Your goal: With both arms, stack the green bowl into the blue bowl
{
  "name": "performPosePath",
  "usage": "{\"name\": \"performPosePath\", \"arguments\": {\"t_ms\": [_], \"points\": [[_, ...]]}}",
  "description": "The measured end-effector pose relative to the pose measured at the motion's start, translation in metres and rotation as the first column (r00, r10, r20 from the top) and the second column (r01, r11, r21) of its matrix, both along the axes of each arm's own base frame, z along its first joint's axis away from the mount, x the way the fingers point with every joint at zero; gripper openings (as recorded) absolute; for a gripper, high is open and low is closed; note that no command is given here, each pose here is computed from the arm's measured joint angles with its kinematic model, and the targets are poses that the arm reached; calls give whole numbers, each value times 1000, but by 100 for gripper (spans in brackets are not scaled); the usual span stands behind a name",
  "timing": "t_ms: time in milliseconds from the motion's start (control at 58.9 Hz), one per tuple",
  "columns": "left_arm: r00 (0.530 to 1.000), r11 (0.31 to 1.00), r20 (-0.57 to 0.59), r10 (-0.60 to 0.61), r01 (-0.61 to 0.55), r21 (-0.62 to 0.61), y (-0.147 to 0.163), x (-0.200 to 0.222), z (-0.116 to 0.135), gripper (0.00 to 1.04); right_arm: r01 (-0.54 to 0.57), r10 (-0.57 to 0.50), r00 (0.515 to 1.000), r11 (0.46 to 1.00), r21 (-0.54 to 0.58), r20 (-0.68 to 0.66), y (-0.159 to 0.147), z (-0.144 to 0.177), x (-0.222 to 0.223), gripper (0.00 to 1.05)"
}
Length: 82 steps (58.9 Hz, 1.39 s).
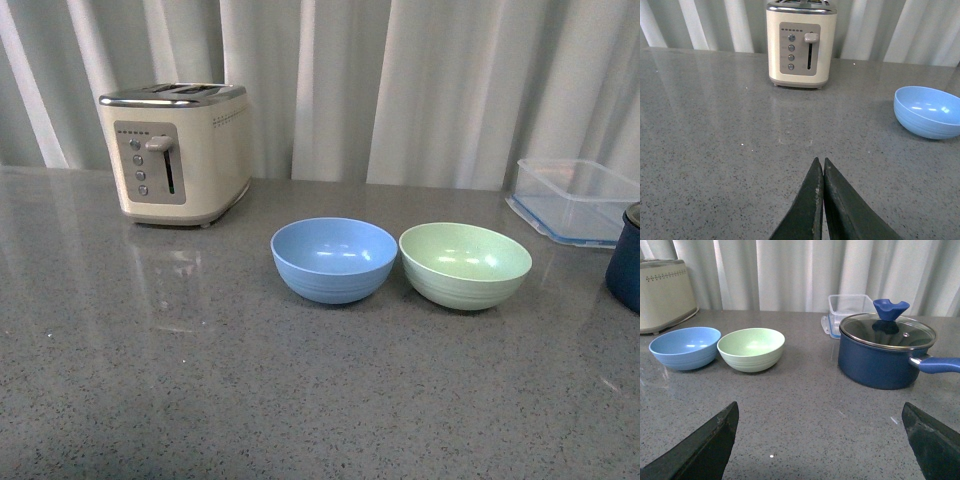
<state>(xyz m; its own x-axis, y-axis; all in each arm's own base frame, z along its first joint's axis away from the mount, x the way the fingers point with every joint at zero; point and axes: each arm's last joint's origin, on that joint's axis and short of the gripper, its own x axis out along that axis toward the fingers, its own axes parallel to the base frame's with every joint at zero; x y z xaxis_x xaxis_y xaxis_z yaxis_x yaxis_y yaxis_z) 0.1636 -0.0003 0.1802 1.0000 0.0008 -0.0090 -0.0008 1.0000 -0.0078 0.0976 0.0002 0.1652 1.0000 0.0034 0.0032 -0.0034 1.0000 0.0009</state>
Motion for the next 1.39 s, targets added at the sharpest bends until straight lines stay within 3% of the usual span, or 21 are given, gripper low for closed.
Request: {"name": "performPosePath", "arguments": {"t_ms": [306,1393], "points": [[1000,1000,13,0,0,0,0,-22,-13,4,0,0,1000,1000,0,0,0,0,0,95],[1000,1000,16,-1,1,1,0,-60,-9,4,0,0,1000,1000,0,0,0,0,0,95]]}}
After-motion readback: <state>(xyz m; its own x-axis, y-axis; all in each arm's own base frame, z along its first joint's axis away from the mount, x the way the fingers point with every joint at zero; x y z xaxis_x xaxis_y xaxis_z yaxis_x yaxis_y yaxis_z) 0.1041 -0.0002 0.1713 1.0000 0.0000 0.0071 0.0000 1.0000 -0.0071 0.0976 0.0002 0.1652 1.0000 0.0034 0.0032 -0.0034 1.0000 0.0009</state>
